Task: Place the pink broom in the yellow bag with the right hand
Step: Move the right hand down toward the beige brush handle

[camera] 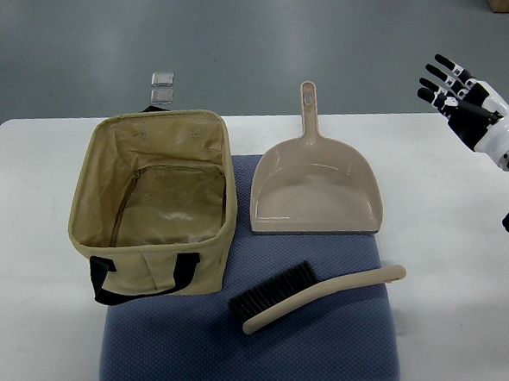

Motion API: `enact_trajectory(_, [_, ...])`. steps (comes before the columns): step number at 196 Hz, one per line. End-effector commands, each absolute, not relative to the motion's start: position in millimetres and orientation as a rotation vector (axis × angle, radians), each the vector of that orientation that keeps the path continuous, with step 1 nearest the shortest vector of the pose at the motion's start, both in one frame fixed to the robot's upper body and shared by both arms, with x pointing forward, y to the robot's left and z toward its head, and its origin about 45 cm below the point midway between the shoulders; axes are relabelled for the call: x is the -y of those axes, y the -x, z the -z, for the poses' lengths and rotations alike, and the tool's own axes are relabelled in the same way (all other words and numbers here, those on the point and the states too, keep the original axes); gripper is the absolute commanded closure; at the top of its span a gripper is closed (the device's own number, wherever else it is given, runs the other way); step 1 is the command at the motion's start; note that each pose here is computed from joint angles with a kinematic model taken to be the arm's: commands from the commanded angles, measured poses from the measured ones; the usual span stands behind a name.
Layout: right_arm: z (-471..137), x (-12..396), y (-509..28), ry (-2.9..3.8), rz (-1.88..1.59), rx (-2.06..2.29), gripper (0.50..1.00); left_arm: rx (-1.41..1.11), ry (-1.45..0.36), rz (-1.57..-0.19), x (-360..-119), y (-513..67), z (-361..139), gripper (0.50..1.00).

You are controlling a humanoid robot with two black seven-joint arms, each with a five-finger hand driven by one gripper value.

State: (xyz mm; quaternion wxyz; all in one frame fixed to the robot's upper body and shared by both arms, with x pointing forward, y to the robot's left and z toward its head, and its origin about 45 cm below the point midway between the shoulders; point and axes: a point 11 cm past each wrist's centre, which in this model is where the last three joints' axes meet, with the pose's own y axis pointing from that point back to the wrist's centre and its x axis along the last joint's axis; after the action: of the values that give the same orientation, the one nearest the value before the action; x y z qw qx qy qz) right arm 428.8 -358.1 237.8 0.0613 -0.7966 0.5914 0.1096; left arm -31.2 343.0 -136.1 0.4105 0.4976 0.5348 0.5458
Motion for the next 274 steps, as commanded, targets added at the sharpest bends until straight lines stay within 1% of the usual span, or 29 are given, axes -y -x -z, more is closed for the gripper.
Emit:
enact_trajectory(1, [-245.2,350.6,-428.2,2.526,-0.253,-1.750,0.572,-1.347,-1.252,-1.375,-343.0,31.2,136.1,0.500])
enact_trajectory(40, [-255.2,339.2,-422.7,2.785,0.018,-1.682,0.574,-1.347,-1.252,-1.375,-343.0,31.2,136.1,0.500])
enact_trajectory(71, [-265.0,325.0,-411.8,3.011,0.308,-1.559,0.574,-1.346,-1.253,-1.373,-343.0,31.2,136.1,0.500])
enact_trajectory(101, [-254.4,305.6,-394.4,3.215,0.519,-1.395,0.574,-1.346,-1.253,-1.373,-343.0,31.2,136.1,0.500])
enact_trajectory(118, [-256.0,302.2,-387.4,3.284,0.653,-1.328,0.574,-1.347,-1.252,-1.374,-343.0,31.2,136.1,0.500])
enact_trajectory(164, [-259.0,279.4,-367.8,3.395,0.852,-1.093,0.574,-1.346,-1.253,-1.373,-343.0,31.2,136.1,0.500])
enact_trajectory(236, [-245.8,274.9,-335.5,3.561,1.150,-0.801,0.576,-1.346,-1.253,-1.373,-343.0,31.2,136.1,0.500])
enact_trajectory(274, [-239.5,253.5,-312.5,3.577,1.269,-0.577,0.579,-1.346,-1.253,-1.373,-343.0,31.2,136.1,0.500])
